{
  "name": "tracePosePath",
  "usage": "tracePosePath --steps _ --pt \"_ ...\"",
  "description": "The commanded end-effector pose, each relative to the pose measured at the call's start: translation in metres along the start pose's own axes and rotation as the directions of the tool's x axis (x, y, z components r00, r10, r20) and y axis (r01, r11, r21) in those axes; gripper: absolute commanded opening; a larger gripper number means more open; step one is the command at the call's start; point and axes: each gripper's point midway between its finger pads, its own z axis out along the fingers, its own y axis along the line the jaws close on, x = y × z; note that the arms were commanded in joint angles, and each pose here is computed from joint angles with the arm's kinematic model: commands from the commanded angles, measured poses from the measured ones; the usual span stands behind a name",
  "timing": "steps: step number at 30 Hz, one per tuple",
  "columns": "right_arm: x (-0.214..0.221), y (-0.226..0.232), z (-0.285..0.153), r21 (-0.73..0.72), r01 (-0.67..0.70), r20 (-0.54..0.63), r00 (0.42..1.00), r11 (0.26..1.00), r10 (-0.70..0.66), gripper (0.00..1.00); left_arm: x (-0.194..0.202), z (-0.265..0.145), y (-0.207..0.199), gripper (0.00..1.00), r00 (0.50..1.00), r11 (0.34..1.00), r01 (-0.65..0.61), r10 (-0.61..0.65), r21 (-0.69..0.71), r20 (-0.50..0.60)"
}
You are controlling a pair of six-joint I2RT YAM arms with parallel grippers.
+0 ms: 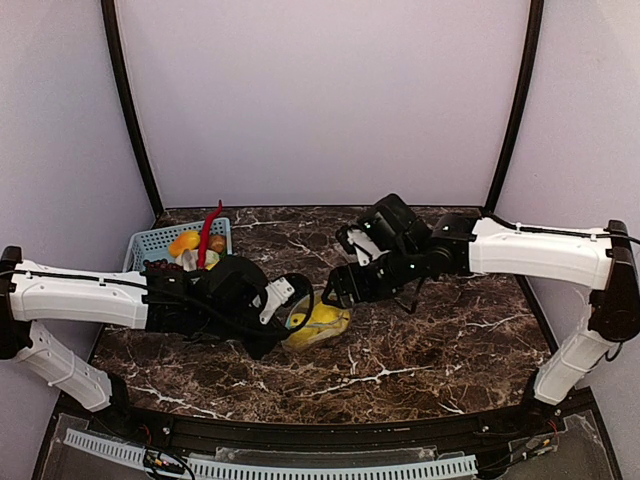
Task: Place the food in the zip-top bag and seal the zipper
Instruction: Pass from the right arm to the left
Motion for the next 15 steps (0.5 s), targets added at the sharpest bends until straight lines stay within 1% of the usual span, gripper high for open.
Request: tracePosePath --steps 1,3,6,10,13,15 --pt "-0.006 -0.008 -0.021 0.040 0.030 0.056 0.998 0.999 -0.032 0.89 -0.007 -0.010 -0.015 0.01 0.996 0.994 -0.077 0.080 0.080 -0.030" --pt "-0.003 -0.014 -0.023 0.062 0.037 0.057 0.998 0.997 -0.041 0.93 -0.007 -0.011 -0.019 0.01 0.995 0.989 -0.085 0.090 0.119 -0.040" --pt "0.004 -0.021 -0.027 0.076 0.040 0.057 0.997 0.996 -0.045 0.96 -0.005 -0.012 -0.020 0.01 0.995 0.980 -0.058 0.072 0.192 -0.067" --pt "0.008 -0.028 -0.039 0.067 0.057 0.092 0.994 0.996 -0.063 0.97 -0.003 -0.016 -0.016 0.01 0.995 0.966 -0.029 0.053 0.258 -0.089" --pt "0.010 -0.022 -0.048 0.014 0.100 0.140 0.985 0.995 -0.101 0.95 0.001 -0.019 -0.015 0.01 0.990 0.956 -0.059 0.093 0.287 -0.106" --pt "0.013 -0.025 -0.049 0.002 0.098 0.156 0.983 0.995 -0.097 0.94 0.002 -0.020 -0.014 0.01 0.987 0.951 -0.080 0.116 0.297 -0.107"
